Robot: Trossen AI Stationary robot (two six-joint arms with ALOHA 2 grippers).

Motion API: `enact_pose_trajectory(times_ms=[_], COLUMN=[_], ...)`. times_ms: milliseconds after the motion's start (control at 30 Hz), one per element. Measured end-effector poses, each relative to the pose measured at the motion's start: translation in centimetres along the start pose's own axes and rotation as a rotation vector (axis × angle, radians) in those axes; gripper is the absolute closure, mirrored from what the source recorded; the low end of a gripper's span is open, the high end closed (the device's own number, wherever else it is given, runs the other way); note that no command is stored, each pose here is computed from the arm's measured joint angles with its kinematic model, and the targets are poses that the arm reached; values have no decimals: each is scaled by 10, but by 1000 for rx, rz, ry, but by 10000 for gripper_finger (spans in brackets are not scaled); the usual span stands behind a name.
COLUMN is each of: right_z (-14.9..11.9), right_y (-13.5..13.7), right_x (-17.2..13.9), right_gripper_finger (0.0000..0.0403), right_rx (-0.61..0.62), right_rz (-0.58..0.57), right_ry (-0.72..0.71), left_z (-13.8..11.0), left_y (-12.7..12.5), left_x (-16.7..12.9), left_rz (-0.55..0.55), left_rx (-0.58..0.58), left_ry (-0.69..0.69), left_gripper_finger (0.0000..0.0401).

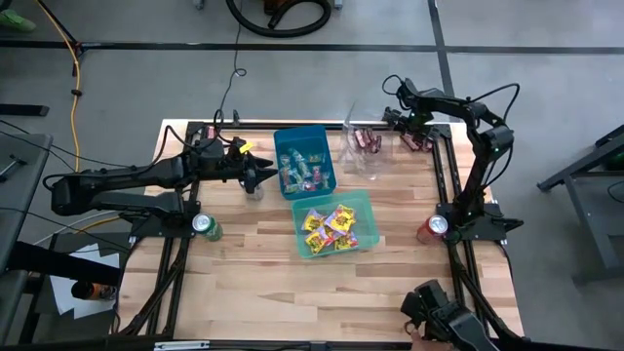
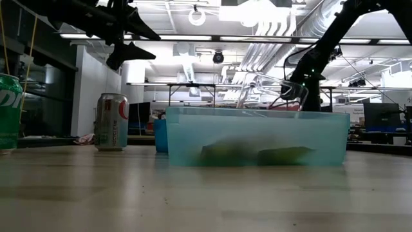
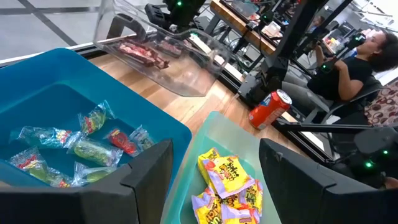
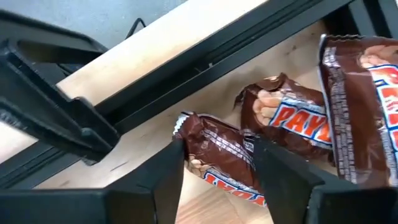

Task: Sort candy
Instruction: Put the brown candy into the transparent bin

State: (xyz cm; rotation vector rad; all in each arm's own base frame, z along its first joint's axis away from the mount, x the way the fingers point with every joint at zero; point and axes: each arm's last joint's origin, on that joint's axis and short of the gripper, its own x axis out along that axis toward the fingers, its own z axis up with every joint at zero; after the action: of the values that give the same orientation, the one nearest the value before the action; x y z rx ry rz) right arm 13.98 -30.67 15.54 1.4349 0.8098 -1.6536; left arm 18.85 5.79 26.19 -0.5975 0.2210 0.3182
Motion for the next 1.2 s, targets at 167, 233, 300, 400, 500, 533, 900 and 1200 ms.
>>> enact_pose_trajectory(times_ms=[167,233,300,400,500,533,900,1200], right_z=[-4,-5,-6,-8,-11,-12,-27,-34], right_y=[2,3,2,2,3,3,11,11], right_x=[-1,-1,-1,-1,-2,-3,-13,-49], right_gripper_finger=[243,263,291,343,391,395,399,402], right_rx=[-33,-47,-55,-98,-141,-158,-240,-269], right_rz=[-1,-4,-20,-35,-50,-54,-61,27], right_ry=[7,4,1,3,-4,-9,-51,-155], left_z=[0,0,0,0,0,0,0,0], left_y=[0,0,0,0,0,0,0,0], left_x=[0,0,0,0,0,0,0,0], left_rz=[0,0,0,0,0,0,0,0], left_rx=[0,0,-5,-23,-24,-24,-24,-23], left_ry=[0,0,0,0,0,0,0,0], left_gripper_finger=[177,177,177,177,177,177,177,177])
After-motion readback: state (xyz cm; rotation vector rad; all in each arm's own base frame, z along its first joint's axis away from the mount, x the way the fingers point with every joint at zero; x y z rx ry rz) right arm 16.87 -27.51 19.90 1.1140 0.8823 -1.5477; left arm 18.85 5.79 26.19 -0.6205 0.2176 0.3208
